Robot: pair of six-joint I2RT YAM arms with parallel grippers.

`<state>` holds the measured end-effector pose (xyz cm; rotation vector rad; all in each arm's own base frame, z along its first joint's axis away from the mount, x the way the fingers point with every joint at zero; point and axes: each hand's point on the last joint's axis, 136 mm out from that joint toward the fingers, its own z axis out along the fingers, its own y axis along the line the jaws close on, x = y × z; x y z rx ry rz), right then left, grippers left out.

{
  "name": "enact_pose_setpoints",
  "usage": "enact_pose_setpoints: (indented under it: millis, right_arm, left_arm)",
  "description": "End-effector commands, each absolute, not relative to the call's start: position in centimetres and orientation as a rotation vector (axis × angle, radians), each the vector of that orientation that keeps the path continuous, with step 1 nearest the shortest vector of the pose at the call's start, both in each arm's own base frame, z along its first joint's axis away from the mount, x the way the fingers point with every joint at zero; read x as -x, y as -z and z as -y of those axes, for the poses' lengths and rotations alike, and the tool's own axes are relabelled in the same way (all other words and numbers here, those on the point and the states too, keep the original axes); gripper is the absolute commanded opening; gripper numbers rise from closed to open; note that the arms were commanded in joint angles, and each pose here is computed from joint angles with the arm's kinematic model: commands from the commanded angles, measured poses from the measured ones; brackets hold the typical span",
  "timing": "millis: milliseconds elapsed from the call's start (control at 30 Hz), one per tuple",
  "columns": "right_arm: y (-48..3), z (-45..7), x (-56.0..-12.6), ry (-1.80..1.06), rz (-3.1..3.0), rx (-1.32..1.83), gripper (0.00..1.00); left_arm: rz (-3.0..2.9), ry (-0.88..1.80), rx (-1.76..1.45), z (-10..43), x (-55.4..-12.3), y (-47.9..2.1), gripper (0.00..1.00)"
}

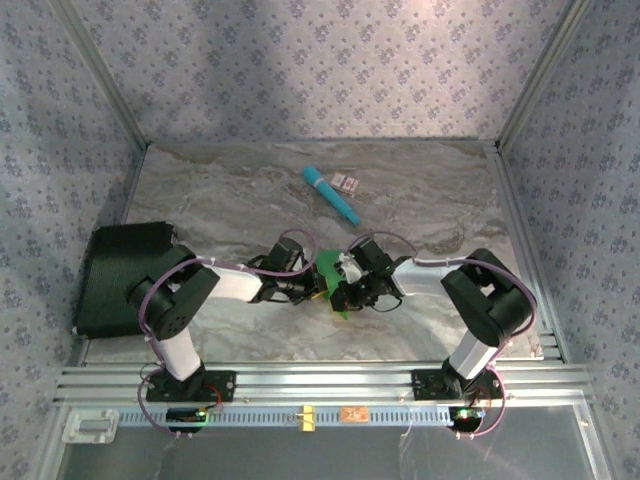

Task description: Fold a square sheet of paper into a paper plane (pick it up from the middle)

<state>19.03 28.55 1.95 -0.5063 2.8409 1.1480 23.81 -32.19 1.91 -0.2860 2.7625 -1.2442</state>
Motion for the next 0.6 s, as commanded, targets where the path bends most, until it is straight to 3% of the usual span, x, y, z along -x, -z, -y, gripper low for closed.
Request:
enact_pose_setpoints:
  millis: [0,567]
  right_arm:
    - [-1.5,-27.3,-17.2,-1.156,-2.921,0.462,0.07]
    - [-0.6,-24.8,-15.1,-1.090,-2.962,0.363,0.06]
  left_arm:
    - [-2.846,1.093,0.346,30.0,-23.2,0.3,0.05]
    - [-2.854,1.088,0.350,29.9,-23.1,0.5,0.04]
